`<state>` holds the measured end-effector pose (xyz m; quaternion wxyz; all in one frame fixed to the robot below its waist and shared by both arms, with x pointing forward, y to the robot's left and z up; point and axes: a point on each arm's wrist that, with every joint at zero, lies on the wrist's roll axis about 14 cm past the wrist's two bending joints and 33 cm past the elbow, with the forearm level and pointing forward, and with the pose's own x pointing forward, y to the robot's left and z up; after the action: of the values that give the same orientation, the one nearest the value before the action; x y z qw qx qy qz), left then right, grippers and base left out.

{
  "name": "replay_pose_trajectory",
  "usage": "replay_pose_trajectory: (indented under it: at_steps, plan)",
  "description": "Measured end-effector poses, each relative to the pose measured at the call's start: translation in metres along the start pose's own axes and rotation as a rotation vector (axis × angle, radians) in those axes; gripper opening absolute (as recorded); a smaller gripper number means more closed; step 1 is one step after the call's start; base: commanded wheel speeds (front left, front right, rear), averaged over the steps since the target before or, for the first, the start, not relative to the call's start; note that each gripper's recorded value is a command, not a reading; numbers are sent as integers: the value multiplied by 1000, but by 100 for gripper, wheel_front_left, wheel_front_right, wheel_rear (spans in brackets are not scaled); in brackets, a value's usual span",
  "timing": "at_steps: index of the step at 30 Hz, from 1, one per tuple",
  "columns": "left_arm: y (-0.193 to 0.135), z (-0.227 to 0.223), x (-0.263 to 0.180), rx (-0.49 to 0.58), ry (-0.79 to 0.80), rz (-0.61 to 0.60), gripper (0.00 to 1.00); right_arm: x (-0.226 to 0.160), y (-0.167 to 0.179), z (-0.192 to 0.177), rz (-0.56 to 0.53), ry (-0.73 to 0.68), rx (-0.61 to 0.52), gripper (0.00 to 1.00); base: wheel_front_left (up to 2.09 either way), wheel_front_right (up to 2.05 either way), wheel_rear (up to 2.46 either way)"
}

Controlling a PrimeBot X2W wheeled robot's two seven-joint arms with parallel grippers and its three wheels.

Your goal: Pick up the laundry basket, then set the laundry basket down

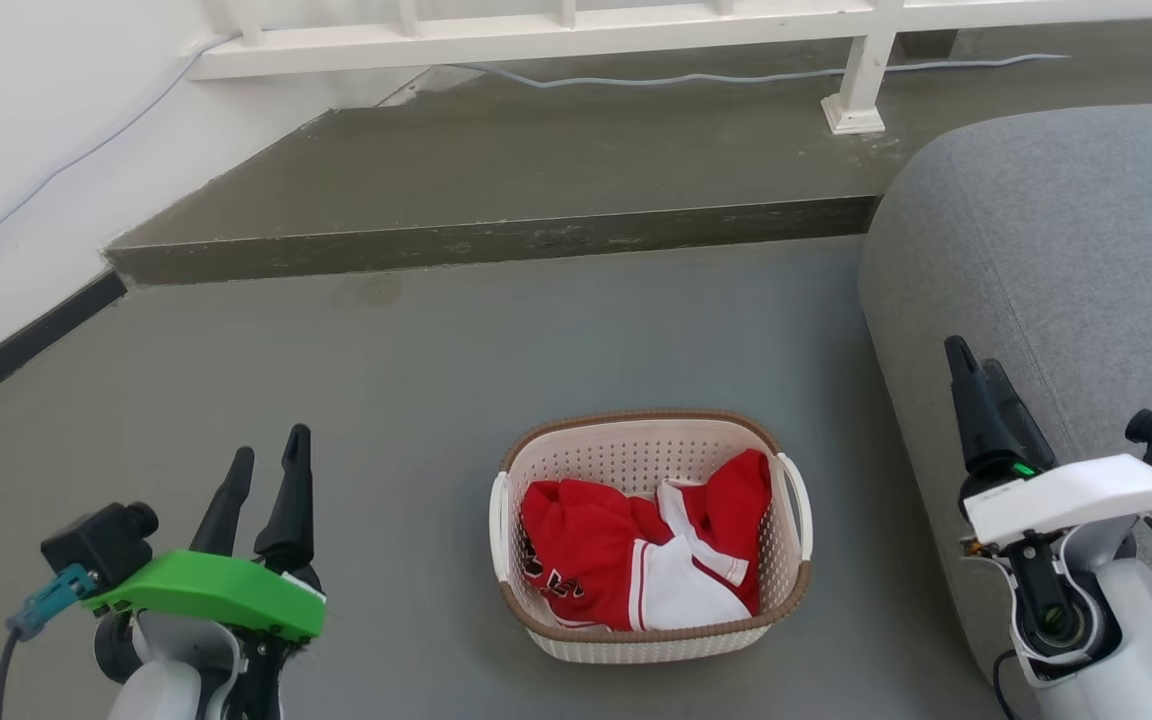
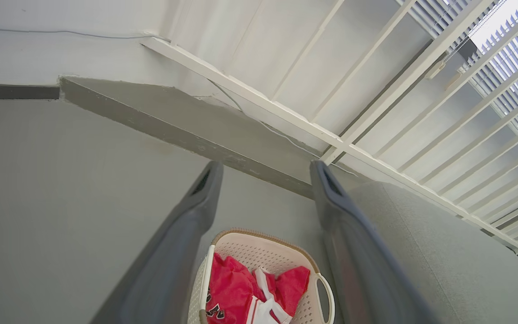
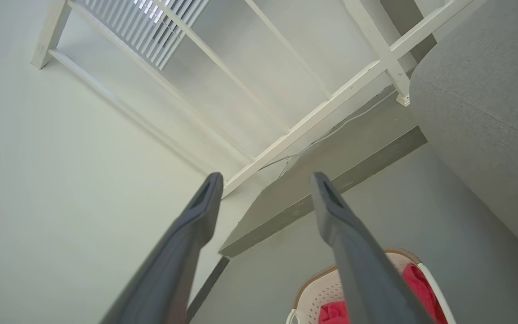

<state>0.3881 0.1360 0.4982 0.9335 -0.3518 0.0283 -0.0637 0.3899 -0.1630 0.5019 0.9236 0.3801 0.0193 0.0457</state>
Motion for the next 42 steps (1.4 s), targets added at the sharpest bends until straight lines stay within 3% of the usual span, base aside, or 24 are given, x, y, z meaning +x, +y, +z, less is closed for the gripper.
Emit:
replay_pose_trajectory:
  at_steps: [19,42]
  plan:
    - [-24,0,5,288,-34,-83,100,-1,4,-10,23,13,-286,100,0,0,0]
    - [-46,2,10,494,-88,-162,100,8,19,-10,91,-20,-504,100,0,0,0]
